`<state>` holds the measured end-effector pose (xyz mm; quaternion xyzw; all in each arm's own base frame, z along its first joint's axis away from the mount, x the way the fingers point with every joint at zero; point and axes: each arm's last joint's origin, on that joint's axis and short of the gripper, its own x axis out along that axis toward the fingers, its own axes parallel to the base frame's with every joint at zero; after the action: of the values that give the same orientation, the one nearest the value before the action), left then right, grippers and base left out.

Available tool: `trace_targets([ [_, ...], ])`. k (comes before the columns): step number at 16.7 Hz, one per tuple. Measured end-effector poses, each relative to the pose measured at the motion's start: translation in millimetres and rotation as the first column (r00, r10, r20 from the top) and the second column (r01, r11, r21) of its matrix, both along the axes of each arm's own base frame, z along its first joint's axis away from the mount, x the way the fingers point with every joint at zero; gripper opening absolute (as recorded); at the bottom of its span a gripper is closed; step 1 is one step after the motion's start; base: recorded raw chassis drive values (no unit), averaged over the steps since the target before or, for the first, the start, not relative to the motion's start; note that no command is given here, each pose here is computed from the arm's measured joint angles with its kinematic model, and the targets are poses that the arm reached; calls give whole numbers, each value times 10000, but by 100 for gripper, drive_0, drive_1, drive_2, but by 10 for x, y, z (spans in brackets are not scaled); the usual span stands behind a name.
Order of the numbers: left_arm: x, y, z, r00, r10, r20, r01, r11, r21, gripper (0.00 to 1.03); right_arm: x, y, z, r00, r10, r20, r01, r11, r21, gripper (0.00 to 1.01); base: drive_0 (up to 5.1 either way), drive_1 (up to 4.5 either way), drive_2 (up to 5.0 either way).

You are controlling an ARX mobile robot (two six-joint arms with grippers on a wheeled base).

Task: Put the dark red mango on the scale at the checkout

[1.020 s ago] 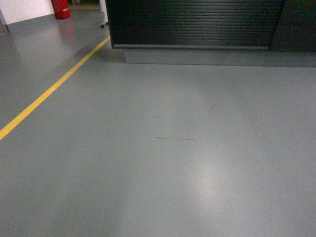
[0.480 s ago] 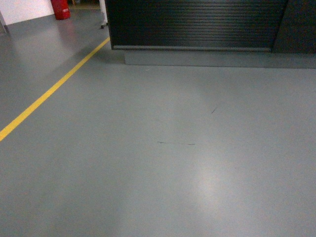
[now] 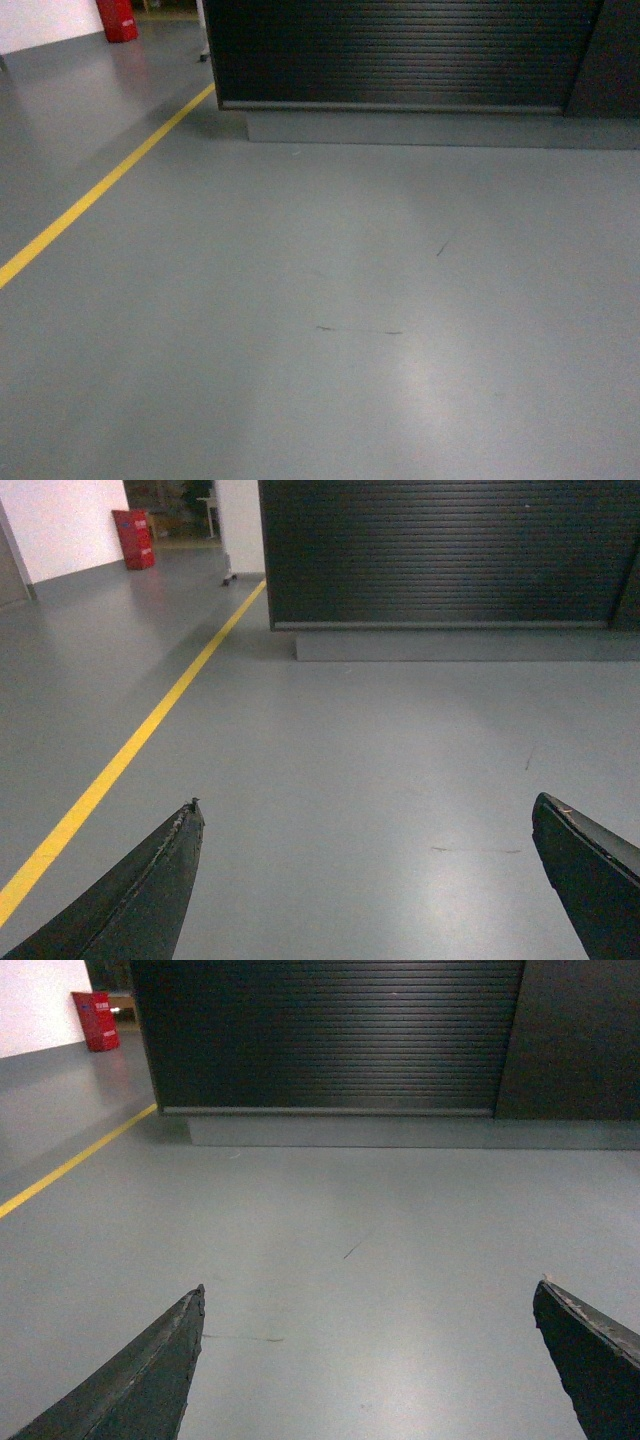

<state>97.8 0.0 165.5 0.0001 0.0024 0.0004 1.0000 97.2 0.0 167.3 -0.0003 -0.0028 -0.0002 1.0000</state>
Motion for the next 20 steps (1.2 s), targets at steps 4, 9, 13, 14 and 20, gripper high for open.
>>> trace_targets([
  [4,0,0,1,10000,-11,8,11,10000,4,98,0,0,-4,10000,4,-38,-4,10000,0,98,2,428,-424],
  [9,0,0,0,10000,-15,4,15,10000,4,98,0,0,-3,10000,8,-31,-8,10000,-4,98,7,433,-418],
  [13,0,0,3,10000,11,34,-11,10000,0,98,0,0,-1,10000,0,-8,0,10000,-4,98,7,433,-418],
  [14,0,0,2,10000,4,23,-4,10000,0,98,0,0,-2,10000,0,-19,0,10000,-4,98,7,433,-418],
  [20,0,0,0,10000,-11,0,11,10000,0,98,0,0,-3,10000,0,-27,0,10000,0,98,2,428,-424],
])
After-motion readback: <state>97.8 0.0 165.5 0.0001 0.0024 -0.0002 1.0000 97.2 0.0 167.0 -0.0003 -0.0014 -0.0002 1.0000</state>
